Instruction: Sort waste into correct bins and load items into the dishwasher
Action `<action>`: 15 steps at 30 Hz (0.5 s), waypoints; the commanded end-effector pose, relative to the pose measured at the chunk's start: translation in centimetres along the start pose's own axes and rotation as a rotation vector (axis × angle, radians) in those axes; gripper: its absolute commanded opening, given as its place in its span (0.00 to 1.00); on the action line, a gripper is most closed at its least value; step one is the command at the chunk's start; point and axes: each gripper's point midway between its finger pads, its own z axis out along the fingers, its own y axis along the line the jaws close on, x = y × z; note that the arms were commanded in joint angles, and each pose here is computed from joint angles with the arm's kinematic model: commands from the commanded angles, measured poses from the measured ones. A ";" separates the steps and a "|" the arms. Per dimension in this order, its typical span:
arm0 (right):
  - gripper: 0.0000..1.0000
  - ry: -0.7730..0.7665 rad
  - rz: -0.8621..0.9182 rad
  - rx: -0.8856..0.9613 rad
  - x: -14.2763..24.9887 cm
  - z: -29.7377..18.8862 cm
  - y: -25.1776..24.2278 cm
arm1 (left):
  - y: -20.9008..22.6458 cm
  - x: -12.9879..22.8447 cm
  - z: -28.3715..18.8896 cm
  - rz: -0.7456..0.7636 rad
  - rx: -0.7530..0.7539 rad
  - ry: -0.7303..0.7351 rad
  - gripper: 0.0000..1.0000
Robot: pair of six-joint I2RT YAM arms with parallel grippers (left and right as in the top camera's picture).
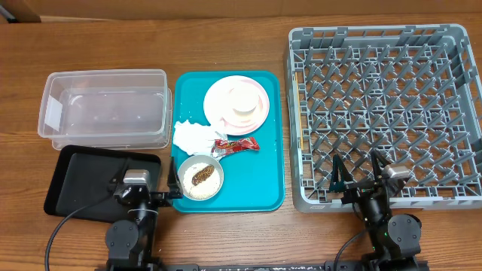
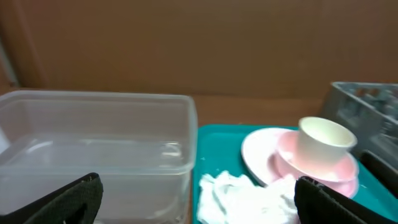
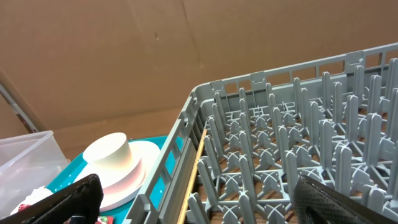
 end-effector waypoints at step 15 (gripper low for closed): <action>1.00 -0.004 0.001 0.002 0.2 0.0 -0.1 | -5.1 -13.9 -5.3 -0.085 0.213 0.230 1.00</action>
